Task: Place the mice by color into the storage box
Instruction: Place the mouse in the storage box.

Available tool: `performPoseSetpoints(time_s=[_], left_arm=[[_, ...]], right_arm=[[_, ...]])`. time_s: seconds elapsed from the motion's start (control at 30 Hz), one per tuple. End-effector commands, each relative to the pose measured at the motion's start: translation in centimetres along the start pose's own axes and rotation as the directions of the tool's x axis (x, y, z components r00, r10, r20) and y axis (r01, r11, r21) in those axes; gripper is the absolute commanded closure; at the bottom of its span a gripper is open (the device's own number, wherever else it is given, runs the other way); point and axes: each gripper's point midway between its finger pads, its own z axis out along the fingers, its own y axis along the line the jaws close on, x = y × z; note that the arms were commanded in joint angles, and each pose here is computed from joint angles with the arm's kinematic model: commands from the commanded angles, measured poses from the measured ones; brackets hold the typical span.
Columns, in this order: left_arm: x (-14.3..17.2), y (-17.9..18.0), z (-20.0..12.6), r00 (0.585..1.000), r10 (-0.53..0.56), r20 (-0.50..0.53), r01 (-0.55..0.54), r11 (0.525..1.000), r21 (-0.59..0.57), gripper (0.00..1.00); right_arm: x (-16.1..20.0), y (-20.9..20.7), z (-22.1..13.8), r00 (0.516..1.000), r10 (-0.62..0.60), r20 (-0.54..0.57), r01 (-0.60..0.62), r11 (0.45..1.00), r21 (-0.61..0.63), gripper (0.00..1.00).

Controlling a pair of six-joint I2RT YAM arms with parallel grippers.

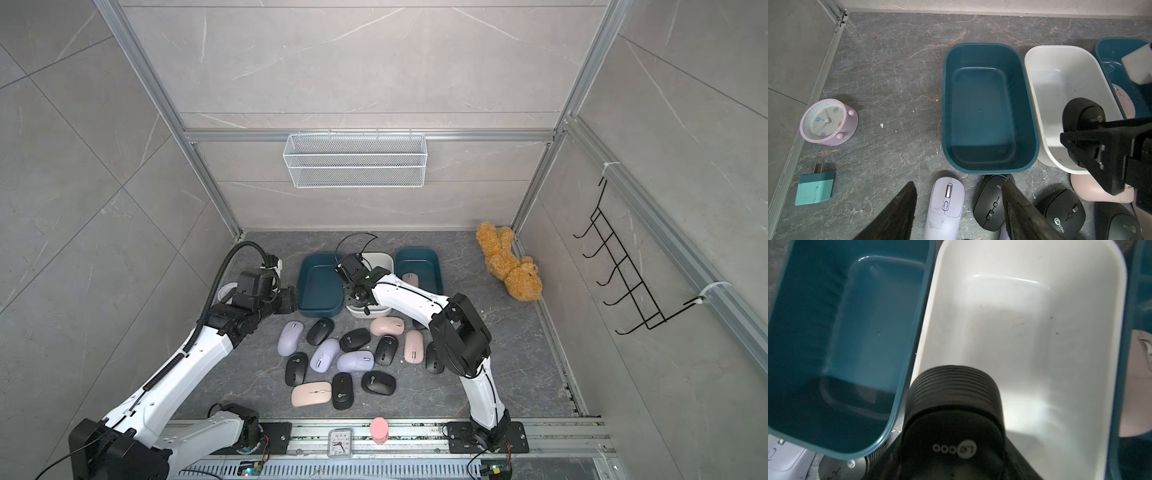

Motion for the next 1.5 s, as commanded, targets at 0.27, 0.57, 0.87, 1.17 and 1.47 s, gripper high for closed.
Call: performPoseSetpoints(time_s=[0.27,0.57,0.87,1.17,1.47], left_arm=[[-0.8,0.0,-0.4,1.0,0.015,0.027,-0.014,1.0,-0.005,0.32],[-0.6,0.0,-0.1,1.0,0.017,0.015,-0.016,1.0,-0.006,0.32],[-0.6,-0.1,0.1,1.0,0.018,0.01,-0.018,1.0,-0.008,0.32],[-0.7,0.0,-0.1,1.0,0.019,0.016,-0.019,1.0,-0.01,0.32],[-0.6,0.1,0.0,1.0,0.02,0.015,-0.02,1.0,-0.013,0.32]], right_arm=[[-1.4,0.1,3.2,0.999,0.042,-0.031,-0.043,0.999,-0.023,0.46],[-1.0,-0.5,4.7,0.997,0.052,-0.063,-0.053,0.999,-0.007,0.46],[-0.5,-1.5,5.1,0.995,0.062,-0.082,-0.062,0.998,0.012,0.45],[-0.1,-1.8,6.0,0.992,0.074,-0.104,-0.073,0.997,0.018,0.43],[-0.1,-1.9,6.7,0.989,0.083,-0.12,-0.081,0.997,0.018,0.4]])
